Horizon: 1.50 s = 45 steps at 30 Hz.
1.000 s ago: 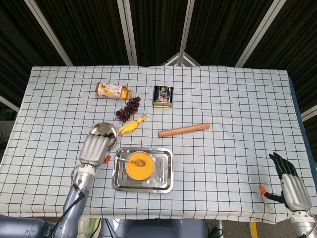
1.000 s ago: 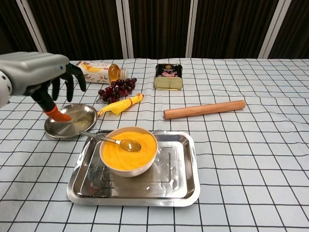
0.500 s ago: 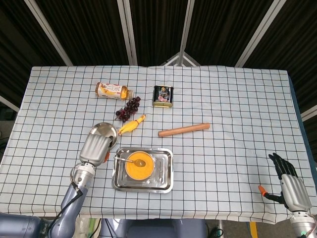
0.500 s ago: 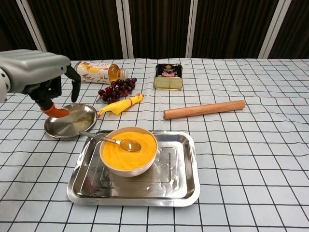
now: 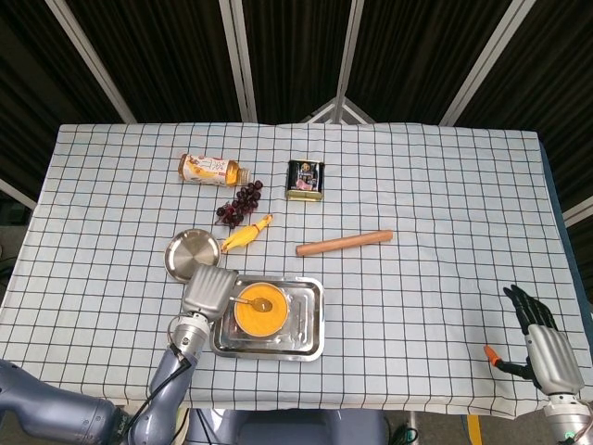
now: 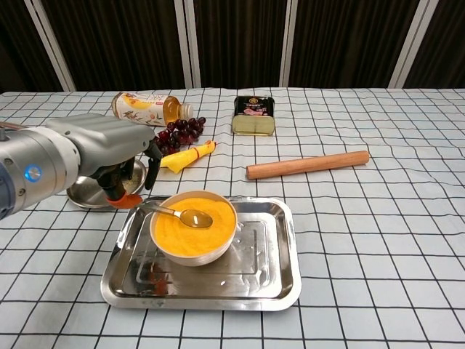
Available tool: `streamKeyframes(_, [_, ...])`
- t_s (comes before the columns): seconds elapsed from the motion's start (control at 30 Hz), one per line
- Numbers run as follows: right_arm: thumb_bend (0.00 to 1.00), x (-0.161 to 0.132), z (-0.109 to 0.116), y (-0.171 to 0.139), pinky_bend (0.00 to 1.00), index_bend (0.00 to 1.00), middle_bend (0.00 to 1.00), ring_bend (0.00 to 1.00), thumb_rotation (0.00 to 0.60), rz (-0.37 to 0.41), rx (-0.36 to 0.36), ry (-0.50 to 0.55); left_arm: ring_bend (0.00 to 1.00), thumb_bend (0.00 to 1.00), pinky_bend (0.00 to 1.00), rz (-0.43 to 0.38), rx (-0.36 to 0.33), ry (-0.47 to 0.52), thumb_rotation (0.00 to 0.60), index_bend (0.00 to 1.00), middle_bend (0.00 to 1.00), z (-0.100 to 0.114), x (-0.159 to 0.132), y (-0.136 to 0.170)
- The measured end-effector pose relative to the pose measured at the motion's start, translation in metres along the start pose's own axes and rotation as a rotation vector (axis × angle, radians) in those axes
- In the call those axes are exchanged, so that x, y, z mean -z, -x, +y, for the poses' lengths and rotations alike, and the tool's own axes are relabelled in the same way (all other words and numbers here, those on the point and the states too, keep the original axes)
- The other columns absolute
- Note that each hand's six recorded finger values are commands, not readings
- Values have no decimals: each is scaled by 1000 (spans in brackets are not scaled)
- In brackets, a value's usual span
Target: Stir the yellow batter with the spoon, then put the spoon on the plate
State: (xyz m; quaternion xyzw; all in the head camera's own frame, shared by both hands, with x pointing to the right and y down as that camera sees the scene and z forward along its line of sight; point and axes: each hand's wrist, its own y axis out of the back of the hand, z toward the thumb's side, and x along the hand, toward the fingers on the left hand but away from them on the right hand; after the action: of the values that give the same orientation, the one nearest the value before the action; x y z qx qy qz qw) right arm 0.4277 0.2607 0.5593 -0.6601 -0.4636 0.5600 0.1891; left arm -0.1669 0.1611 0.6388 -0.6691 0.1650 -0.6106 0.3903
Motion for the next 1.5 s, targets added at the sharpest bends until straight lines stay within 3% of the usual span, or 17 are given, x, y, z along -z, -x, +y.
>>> streamKeyframes(1.5, [317,-1,-1,-1,0,0,0,0,600,-1,-4,-4,976,521,955,24,22,-30,600,481,994,-17,-5,-5])
